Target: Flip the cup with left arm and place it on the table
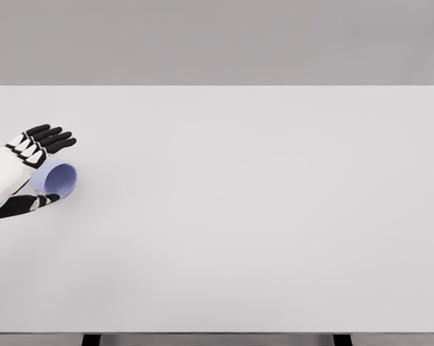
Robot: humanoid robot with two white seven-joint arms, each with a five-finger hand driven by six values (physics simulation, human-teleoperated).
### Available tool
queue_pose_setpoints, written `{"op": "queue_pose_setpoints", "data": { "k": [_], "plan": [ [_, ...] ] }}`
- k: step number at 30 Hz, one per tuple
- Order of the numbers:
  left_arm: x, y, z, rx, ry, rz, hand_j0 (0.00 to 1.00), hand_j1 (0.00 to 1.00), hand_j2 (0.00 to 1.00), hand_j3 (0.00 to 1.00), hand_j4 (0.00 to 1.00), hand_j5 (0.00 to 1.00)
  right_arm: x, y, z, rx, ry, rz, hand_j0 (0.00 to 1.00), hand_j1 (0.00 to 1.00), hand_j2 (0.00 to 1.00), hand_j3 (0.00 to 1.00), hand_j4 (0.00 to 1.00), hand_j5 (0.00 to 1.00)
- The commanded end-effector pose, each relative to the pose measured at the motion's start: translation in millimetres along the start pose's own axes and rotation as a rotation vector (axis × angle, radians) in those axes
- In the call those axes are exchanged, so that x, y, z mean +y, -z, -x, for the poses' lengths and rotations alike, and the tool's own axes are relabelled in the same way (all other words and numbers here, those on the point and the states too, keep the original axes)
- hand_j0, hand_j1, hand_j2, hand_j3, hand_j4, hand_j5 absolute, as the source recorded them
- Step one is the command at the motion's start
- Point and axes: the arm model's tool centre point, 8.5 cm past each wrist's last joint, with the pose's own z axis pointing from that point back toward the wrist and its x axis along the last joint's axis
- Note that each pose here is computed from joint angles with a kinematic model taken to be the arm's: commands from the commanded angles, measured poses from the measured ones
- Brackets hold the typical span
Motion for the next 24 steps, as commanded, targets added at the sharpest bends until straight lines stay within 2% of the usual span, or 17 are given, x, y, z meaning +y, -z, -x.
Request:
{"op": "queue_pose_setpoints", "data": {
  "k": [1,5,8,9,11,14,17,19,21,24],
  "plan": [
    [-0.1,0.2,-0.5,-0.003,-0.005,0.0,1.0,1.0,1.0,1.0,1.0,1.0,-0.3,0.0,-0.2,-0.001,-0.01,0.002,1.0,1.0,1.0,1.0,1.0,1.0],
    [0.2,-0.6,0.8,-0.003,0.012,0.013,1.0,1.0,1.0,1.0,1.0,1.0,-0.3,-0.1,1.0,0.003,-0.003,0.003,1.0,1.0,1.0,1.0,1.0,1.0],
    [13.5,-3.6,9.8,-0.01,0.075,0.07,1.0,1.0,1.0,1.0,1.0,1.0,-0.4,-0.1,1.0,0.003,-0.002,0.004,1.0,1.0,1.0,1.0,1.0,1.0],
    [20.6,-8.2,19.8,0.003,0.107,0.111,1.0,1.0,1.0,1.0,1.0,1.0,-0.2,-0.1,1.0,0.003,-0.002,0.003,1.0,1.0,1.0,1.0,1.0,1.0],
    [30.2,-16.2,40.9,0.051,0.144,0.147,1.0,1.0,1.0,1.0,1.0,1.0,-0.2,-0.1,1.0,0.003,-0.002,0.003,1.0,1.0,1.0,1.0,1.0,1.0],
    [52.4,-18.3,67.8,0.112,0.196,0.129,1.0,1.0,1.0,1.0,1.0,1.0,-0.2,-0.1,1.0,0.003,-0.002,0.003,1.0,1.0,1.0,1.0,1.0,1.0],
    [63.2,-26.1,92.2,0.186,0.219,0.126,1.0,1.0,1.0,1.0,1.0,1.0,-0.2,-0.1,1.0,0.003,-0.002,0.003,1.0,1.0,1.0,1.0,1.0,1.0],
    [73.3,-27.9,104.8,0.223,0.237,0.145,1.0,1.0,1.0,1.0,1.0,1.0,-0.4,-0.1,1.0,0.003,-0.002,0.004,1.0,1.0,1.0,1.0,1.0,1.0],
    [73.3,-26.0,111.7,0.247,0.231,0.212,1.0,1.0,1.0,1.0,1.0,1.0,-0.4,-0.1,1.0,0.003,-0.002,0.004,1.0,1.0,1.0,1.0,1.0,1.0],
    [52.3,-22.2,108.2,0.245,0.174,0.33,1.0,1.0,1.0,1.0,1.0,1.0,-0.2,-0.1,1.0,0.003,-0.002,0.003,1.0,1.0,1.0,1.0,1.0,1.0]
  ]
}}
